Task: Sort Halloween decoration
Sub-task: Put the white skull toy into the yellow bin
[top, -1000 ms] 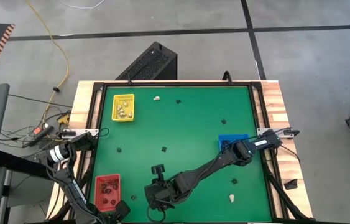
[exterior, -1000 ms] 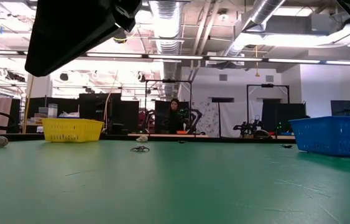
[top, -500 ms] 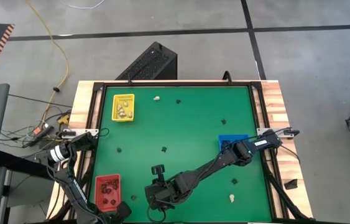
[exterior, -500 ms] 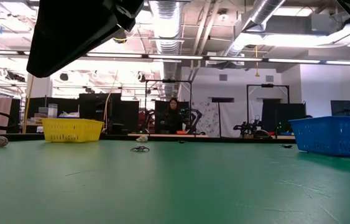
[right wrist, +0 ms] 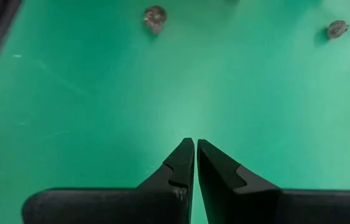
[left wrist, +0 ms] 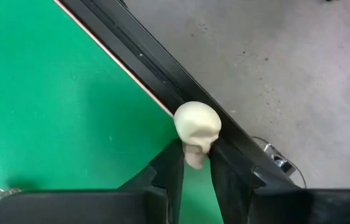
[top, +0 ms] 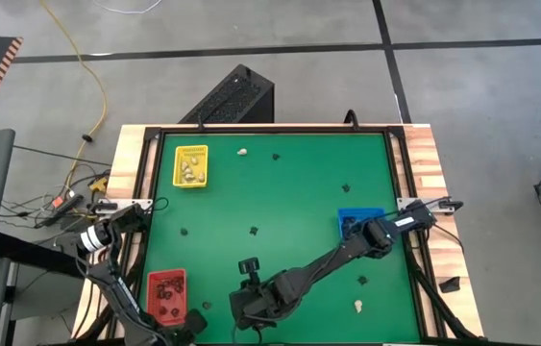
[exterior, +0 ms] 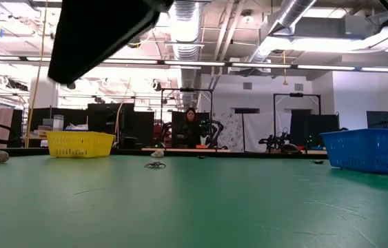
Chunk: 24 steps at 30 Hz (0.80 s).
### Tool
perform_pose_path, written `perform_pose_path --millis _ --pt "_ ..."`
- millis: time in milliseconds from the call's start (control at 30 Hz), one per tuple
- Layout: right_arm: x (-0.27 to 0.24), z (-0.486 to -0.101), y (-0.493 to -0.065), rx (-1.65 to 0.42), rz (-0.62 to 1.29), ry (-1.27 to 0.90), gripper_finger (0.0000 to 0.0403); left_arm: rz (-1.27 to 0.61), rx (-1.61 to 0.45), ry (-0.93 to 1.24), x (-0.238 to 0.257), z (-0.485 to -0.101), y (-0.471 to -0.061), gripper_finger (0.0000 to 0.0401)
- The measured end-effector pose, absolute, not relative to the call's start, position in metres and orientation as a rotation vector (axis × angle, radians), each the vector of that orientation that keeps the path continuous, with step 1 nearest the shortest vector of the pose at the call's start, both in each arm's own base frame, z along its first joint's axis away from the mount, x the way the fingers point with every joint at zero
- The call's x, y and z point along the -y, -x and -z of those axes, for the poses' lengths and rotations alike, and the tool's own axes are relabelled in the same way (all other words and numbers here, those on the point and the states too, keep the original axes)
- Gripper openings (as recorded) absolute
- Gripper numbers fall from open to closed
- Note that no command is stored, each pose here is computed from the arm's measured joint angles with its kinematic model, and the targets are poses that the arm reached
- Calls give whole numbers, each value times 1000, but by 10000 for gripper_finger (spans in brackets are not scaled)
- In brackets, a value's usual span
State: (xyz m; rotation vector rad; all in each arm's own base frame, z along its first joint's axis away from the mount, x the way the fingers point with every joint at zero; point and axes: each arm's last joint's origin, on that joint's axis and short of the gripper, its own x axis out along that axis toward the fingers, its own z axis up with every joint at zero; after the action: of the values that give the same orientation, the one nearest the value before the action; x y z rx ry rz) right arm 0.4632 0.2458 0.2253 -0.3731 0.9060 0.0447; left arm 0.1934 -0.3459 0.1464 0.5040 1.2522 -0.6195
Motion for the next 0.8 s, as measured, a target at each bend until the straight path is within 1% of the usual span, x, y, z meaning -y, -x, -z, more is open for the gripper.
perform_pose_path --millis 267,467,667,800 --pt "-255 -251 -437 -937 -9 345 50 600 -1266 -497 332 -152 -210 57" --pt "-269 -267 -412 -964 -10 362 50 492 -1217 -525 314 -160 -229 57" --pt "-280 -284 -382 -941 102 448 50 464 -1175 -515 294 -181 -247 57" --pt "-286 -291 -363 -939 169 448 50 416 -1113 -499 272 -206 -261 57"
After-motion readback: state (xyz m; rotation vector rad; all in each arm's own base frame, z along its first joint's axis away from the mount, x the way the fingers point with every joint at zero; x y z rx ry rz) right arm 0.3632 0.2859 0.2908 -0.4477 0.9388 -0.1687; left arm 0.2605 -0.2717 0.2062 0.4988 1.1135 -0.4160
